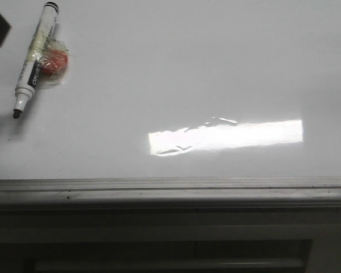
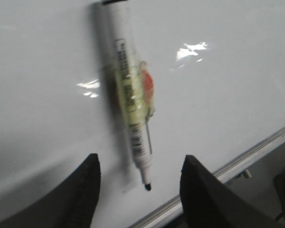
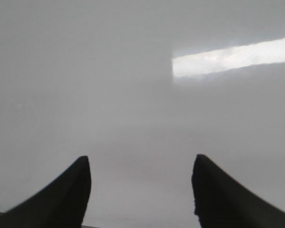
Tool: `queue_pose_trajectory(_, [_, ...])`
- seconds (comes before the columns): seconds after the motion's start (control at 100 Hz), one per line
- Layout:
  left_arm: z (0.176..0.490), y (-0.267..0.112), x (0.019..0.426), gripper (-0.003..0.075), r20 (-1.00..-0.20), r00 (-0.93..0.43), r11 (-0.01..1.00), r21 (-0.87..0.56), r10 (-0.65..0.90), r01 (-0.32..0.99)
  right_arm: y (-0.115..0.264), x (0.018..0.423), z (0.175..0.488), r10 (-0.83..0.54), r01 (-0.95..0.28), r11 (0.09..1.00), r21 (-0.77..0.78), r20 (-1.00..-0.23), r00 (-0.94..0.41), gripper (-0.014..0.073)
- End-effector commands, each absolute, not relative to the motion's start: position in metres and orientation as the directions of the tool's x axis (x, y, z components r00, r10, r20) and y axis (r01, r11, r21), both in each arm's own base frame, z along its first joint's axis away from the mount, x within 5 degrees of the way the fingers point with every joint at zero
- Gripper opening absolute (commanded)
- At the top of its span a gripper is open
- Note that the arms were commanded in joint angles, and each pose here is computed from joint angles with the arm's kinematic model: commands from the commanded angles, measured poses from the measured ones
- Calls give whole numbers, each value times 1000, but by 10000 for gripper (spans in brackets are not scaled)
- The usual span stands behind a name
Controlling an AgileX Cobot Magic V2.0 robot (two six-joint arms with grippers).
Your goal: Write number 0 on whiteboard
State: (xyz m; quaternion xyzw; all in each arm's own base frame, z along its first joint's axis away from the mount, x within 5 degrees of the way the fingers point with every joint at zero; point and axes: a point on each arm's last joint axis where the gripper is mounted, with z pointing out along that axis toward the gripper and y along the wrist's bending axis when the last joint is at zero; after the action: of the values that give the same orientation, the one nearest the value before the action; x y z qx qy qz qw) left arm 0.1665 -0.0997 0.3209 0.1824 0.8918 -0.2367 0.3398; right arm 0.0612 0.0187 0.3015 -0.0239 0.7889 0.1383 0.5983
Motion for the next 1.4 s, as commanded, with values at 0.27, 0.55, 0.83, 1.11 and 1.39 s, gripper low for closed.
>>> queue_pose_trajectory(0.27, [306,-125,204,318,-706,-696,832,-301,134,465,18,63,315,135,-207,961,183,-965,-227,401])
queue_pose_trajectory(0.55, [288,-129,210,-20,-639,-740,834,-280,208,476,26,60,320,124,-291,938,189,-966,-227,401])
queue_pose_trajectory(0.83, [320,-149,179,-20,-765,-340,560,31,546,828,64,43,360,-133,-738,667,-108,-991,25,401])
queue_pose_trajectory(1.11, [356,-172,134,-20,-742,221,153,399,633,904,80,55,377,-201,-853,486,-193,-974,106,402])
queue_pose_trajectory(1.39, [358,-177,128,-20,-742,249,122,406,623,905,114,92,377,-289,-925,341,-170,-955,69,401])
